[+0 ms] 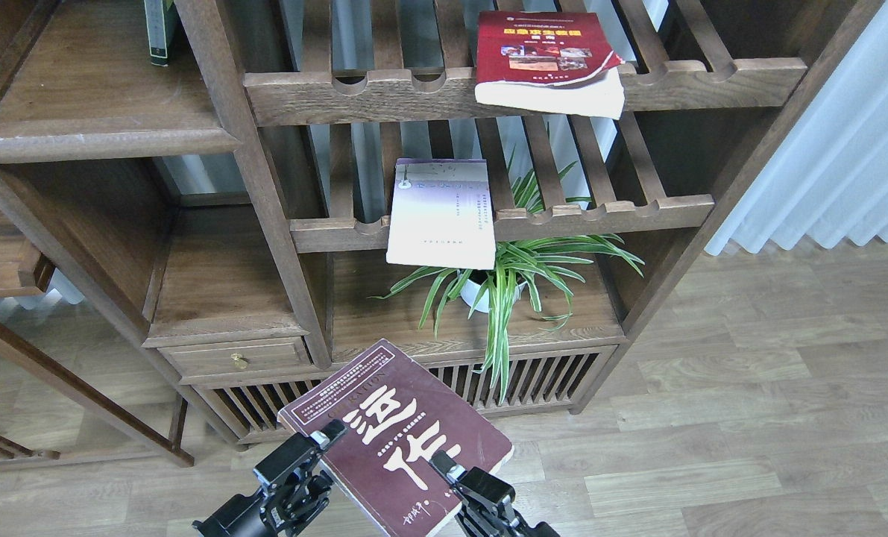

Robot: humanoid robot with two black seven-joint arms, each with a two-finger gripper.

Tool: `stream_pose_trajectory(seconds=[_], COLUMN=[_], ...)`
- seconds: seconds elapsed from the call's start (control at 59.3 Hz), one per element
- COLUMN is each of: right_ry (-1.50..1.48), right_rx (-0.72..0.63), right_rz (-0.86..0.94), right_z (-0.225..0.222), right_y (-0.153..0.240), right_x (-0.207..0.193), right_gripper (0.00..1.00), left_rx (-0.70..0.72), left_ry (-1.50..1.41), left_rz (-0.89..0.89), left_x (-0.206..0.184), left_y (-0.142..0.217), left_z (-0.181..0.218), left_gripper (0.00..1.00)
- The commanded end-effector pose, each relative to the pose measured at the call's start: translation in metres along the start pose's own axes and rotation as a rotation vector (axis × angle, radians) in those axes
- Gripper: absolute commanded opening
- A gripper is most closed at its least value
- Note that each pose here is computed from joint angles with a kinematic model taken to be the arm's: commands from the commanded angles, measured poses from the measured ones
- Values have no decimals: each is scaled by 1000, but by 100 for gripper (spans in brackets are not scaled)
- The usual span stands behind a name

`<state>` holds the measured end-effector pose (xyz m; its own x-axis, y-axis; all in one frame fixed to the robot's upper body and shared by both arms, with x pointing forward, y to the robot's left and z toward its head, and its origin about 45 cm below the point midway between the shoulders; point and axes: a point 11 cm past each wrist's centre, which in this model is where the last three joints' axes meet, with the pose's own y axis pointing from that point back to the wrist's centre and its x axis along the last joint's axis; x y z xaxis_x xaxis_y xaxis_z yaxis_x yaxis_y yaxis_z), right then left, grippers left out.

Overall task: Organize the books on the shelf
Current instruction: 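Bring the left gripper to the book and grasp its edge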

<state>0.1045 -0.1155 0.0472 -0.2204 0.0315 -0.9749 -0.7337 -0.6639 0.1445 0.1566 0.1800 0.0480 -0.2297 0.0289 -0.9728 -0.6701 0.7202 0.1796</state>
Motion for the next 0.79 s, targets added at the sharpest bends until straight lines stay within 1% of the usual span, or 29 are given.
stream_pose_trajectory(seconds=[0.0, 0.034, 0.051, 0.084, 0.169, 0.253, 0.287, 0.422, 0.472, 0.523, 0.54, 0.557, 0.574, 0.591, 0.607, 0.776], right_ry=[1, 1, 1, 1, 1, 1, 1, 1, 0, -1, -2, -1, -1, 0, 35, 60], right_rx=[1, 1, 1, 0, 1, 1, 1, 1, 2, 2, -1, -4, -12, -16, -52, -62], right_rz=[3, 4, 3, 4, 6, 6, 7, 7, 7, 7, 7, 8, 9, 9, 13, 23], right_z=[0, 0, 0, 0, 0, 0, 0, 0, 0, 0, 1, 2, 4, 6, 11, 12], right_y=[1, 1, 1, 2, 2, 2, 2, 2, 2, 2, 2, 2, 2, 1, 0, 1], right_x=[1, 1, 1, 1, 1, 1, 2, 2, 2, 2, 2, 2, 2, 3, 2, 5], right_gripper=[5, 5, 5, 5, 5, 5, 5, 5, 7, 19, 32, 39, 55, 63, 100, 99], left_rx=[2, 4, 6, 8, 17, 22, 25, 40, 39, 36, 35, 36, 34, 34, 27, -2], left_ry=[-4, -3, -2, 0, 2, 8, 9, 11, 10, 9, 6, 5, 2, 0, -9, -45], left_rz=[-3, 0, 1, 1, 2, 3, 3, 4, 5, 4, 5, 2, 1, 0, -1, -11], left_x=[-1, -1, 0, 0, 0, 1, 1, 2, 2, 2, 1, 0, -1, -1, -3, -12], left_y=[-1, -1, 0, -1, -2, -2, -2, -3, -3, -3, -2, -2, -2, -2, 0, 7], left_z=[1, 1, 0, 0, -3, -5, -6, -11, -10, -9, -8, -8, -7, -6, -2, 15], left_gripper=[40, 34, 30, 27, 22, 11, 9, 6, 5, 5, 5, 4, 4, 4, 4, 4])
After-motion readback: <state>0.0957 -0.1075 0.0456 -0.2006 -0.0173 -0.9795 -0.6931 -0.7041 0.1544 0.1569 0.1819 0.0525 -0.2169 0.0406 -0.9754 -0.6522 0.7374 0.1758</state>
